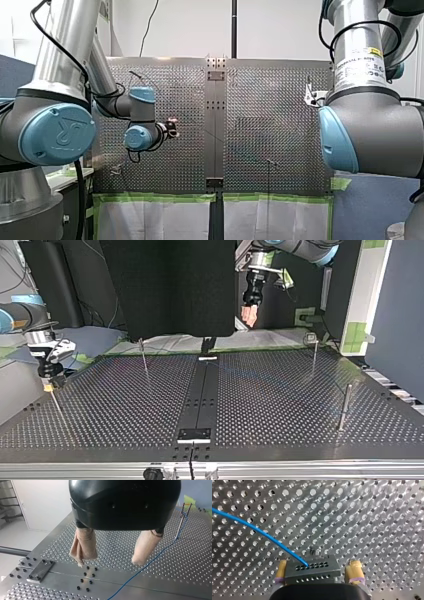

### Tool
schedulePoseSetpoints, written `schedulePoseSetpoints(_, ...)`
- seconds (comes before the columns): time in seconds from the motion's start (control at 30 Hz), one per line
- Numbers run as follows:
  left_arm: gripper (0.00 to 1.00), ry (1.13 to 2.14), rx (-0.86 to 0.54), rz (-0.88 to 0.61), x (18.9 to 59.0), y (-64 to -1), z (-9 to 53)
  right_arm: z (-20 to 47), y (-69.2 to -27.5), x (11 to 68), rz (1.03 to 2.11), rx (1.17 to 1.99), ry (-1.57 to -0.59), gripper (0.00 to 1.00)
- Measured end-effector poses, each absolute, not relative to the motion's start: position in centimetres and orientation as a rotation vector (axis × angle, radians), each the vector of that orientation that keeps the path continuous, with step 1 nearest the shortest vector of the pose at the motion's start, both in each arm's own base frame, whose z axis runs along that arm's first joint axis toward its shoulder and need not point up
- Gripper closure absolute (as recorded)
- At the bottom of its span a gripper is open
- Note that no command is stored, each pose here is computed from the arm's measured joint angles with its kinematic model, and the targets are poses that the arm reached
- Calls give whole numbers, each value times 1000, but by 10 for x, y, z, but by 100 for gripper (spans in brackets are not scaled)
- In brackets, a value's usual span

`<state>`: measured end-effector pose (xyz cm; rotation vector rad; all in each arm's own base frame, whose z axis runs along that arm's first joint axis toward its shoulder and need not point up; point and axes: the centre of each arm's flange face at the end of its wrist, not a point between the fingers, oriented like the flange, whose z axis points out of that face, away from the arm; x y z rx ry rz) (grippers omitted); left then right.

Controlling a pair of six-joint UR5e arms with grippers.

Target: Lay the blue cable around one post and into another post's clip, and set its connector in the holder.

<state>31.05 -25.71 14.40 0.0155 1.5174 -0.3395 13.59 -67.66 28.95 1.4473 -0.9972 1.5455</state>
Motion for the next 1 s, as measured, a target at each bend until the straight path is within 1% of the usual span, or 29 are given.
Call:
schedulePoseSetpoints(0.17, 0, 1522, 16, -337, 310, -257, 143, 290, -677, 136, 1545, 1447, -999, 0)
schedulePoseSetpoints(0.3, 0, 1528, 17, -334, 310, -256, 143, 281, -678, 137, 1544, 1470, -1009, 0)
schedulePoseSetpoints(1.0, 0, 1553, 28, -312, 308, -253, 140, 280, -678, 137, 1544, 1471, -1011, 0)
